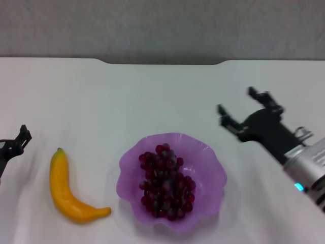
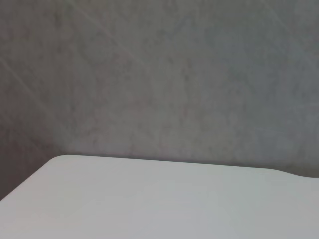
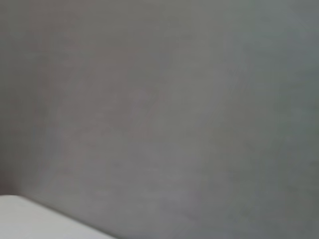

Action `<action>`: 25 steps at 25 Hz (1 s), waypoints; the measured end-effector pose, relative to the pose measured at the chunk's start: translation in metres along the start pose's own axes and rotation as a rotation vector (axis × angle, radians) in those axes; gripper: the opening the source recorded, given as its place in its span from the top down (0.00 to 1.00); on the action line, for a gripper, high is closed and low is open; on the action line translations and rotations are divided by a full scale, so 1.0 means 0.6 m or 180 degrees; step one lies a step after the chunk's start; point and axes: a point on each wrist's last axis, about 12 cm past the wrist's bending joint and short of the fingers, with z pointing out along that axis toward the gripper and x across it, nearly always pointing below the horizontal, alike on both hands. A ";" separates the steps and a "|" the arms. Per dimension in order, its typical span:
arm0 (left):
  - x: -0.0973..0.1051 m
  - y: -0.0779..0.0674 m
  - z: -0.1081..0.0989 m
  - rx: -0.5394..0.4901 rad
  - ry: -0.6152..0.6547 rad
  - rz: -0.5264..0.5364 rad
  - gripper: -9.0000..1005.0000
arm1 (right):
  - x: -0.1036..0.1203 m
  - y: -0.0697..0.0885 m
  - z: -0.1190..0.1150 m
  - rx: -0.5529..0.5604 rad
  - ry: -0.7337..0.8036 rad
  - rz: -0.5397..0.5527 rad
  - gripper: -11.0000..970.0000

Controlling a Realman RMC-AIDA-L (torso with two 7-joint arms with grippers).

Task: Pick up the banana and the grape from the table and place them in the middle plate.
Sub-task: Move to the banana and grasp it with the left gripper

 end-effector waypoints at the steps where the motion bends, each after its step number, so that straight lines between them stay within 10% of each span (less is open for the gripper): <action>1: -0.001 -0.001 0.001 0.0011 -0.0002 0.0007 0.11 | 0.005 -0.015 -0.002 0.0102 0.0053 0.0006 0.15; 9: -0.004 -0.020 0.001 0.0154 -0.0035 -0.0020 0.11 | 0.060 -0.055 -0.020 0.0417 0.0812 0.0258 0.09; 14: -0.025 -0.072 -0.002 0.0607 -0.0074 -0.0119 0.11 | 0.068 -0.058 -0.025 0.0444 0.0929 0.0246 0.10; 25: -0.177 -0.102 -0.022 0.1085 0.0702 0.0217 0.11 | 0.073 -0.057 -0.026 0.0413 0.1014 0.0220 0.10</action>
